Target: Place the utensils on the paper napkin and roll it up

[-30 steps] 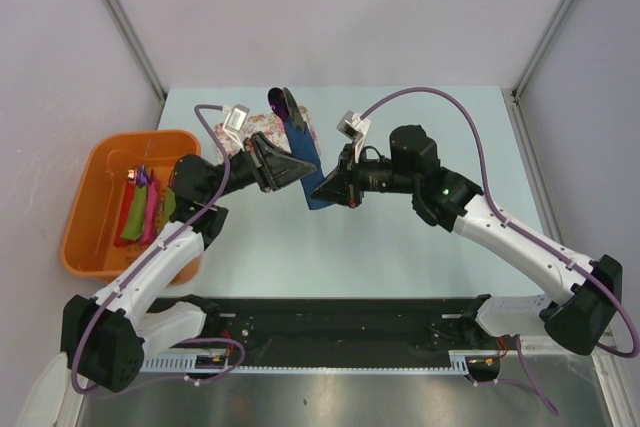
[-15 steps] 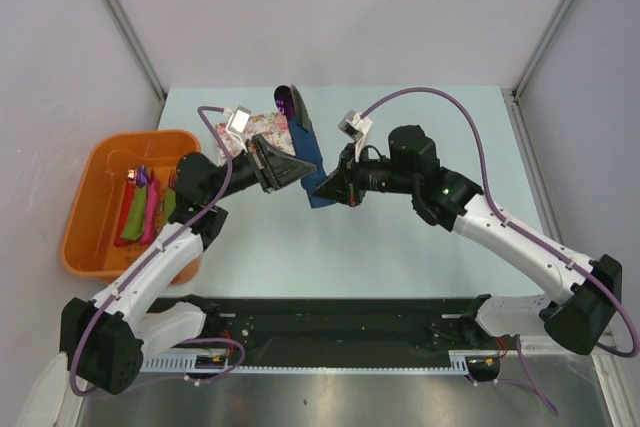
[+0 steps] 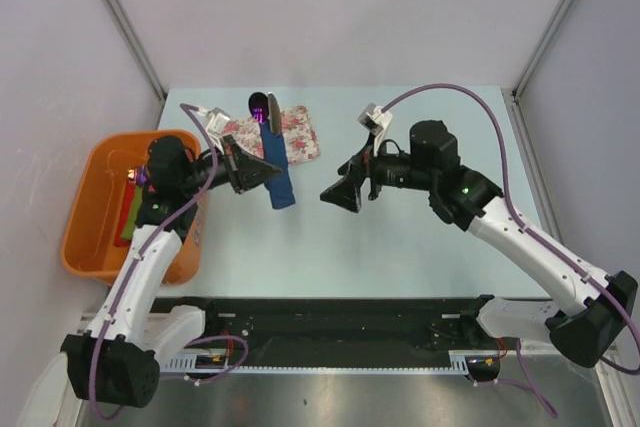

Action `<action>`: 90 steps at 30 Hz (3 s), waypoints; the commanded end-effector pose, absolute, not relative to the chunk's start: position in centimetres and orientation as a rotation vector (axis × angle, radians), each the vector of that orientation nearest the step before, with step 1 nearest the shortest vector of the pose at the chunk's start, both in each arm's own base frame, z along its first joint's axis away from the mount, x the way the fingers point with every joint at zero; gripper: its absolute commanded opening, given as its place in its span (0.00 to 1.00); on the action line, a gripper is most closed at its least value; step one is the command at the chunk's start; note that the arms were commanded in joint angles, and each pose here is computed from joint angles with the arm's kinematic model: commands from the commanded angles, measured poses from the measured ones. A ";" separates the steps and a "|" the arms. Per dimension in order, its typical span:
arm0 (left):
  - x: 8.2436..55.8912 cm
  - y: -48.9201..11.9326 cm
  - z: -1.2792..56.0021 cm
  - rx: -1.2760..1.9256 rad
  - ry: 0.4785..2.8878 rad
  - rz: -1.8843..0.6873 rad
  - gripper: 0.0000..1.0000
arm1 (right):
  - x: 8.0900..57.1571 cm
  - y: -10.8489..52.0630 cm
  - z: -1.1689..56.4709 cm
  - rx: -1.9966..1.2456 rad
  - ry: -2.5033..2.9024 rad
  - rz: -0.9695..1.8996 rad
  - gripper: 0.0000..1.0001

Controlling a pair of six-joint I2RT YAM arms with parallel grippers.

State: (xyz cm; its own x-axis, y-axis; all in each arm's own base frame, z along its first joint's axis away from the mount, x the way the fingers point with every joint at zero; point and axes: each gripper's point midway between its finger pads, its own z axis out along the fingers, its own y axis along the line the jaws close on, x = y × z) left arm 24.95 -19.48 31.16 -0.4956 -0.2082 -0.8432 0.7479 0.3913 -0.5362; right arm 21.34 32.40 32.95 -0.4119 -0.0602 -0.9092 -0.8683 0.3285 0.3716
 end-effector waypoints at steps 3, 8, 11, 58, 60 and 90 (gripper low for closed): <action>24.1 -14.2 31.6 0.660 1.732 -1.048 0.00 | 20.9 29.9 35.1 -0.842 1.680 1.134 1.00; 25.2 -9.6 32.7 0.645 1.750 -0.889 0.00 | 21.5 28.5 33.6 -0.817 1.719 1.096 1.00; 26.1 -6.7 32.5 0.602 1.790 -0.814 0.00 | 22.7 28.3 32.4 -0.805 1.753 1.072 1.00; 24.7 11.0 14.3 0.004 2.440 -0.940 0.00 | 36.0 27.0 16.8 -0.849 2.247 0.879 1.00; 24.5 10.9 13.8 0.006 2.451 -0.952 0.00 | 36.3 26.7 16.5 -0.834 2.257 0.882 1.00; 29.4 10.9 6.7 -0.111 2.615 -0.892 0.10 | 37.1 25.5 16.6 -0.767 2.281 0.913 1.00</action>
State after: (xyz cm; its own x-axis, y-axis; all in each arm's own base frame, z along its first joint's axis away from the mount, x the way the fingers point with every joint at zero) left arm 27.64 10.09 5.94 -0.9464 -0.1923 -0.2596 0.0160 0.7748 -0.6320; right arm 36.70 25.41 15.69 -0.6949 -0.3078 -0.6499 -0.6664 0.6152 0.4212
